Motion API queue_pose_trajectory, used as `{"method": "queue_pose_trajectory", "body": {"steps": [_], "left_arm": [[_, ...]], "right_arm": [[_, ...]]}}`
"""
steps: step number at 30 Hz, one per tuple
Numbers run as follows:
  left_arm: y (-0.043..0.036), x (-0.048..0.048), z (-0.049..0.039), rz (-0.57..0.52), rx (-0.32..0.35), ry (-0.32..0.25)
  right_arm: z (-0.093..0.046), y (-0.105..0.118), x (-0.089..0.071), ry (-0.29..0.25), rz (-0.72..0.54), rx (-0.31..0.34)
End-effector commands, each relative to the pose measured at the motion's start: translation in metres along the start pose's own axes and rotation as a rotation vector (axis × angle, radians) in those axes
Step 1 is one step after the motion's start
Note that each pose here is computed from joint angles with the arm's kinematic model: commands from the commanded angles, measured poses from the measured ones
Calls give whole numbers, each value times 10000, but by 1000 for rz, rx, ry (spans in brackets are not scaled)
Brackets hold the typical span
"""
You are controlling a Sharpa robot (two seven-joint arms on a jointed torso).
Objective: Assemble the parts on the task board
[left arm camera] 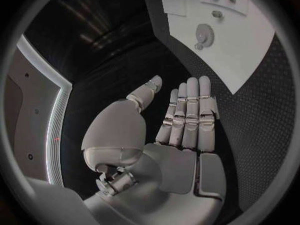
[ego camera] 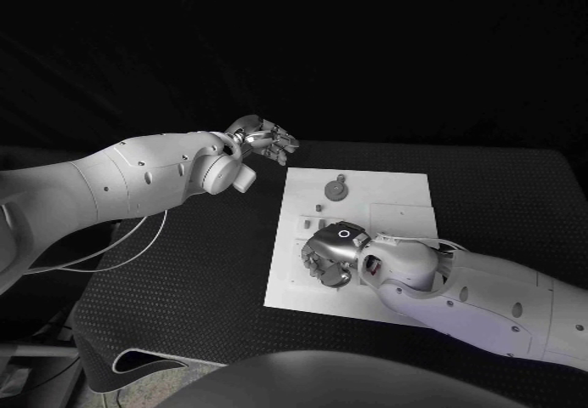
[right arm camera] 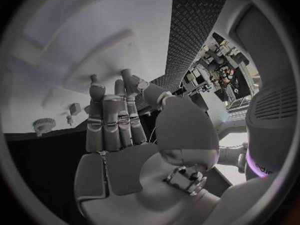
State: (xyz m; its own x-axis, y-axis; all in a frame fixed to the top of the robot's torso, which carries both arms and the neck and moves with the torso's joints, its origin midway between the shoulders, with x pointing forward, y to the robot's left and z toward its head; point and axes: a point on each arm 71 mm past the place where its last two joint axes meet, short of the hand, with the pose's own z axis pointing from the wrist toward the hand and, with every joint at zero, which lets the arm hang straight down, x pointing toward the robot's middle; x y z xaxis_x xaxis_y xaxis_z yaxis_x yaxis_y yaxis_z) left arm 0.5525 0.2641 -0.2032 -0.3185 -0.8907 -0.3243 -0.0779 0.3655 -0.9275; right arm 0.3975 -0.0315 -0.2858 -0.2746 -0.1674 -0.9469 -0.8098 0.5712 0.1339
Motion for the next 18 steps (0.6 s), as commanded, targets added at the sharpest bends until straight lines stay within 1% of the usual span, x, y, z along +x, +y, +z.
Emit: {"method": "queue_pose_trajectory", "body": {"steps": [1,4,6,9,14,18], "left_arm": [[-20,15,2,-8,8,13],[-16,9,-1,-8,6,13],[-13,7,-3,-8,4,14],[-12,5,-2,-8,3,14],[-10,1,-3,-8,2,14],[-11,3,-2,-8,2,13]], "right_arm": [[-18,-14,133,66,10,7],[-25,-36,127,52,24,16],[-31,-54,114,29,33,24],[-39,-75,107,14,35,35],[-42,-87,101,3,46,36],[-50,-95,84,-24,56,36]]}}
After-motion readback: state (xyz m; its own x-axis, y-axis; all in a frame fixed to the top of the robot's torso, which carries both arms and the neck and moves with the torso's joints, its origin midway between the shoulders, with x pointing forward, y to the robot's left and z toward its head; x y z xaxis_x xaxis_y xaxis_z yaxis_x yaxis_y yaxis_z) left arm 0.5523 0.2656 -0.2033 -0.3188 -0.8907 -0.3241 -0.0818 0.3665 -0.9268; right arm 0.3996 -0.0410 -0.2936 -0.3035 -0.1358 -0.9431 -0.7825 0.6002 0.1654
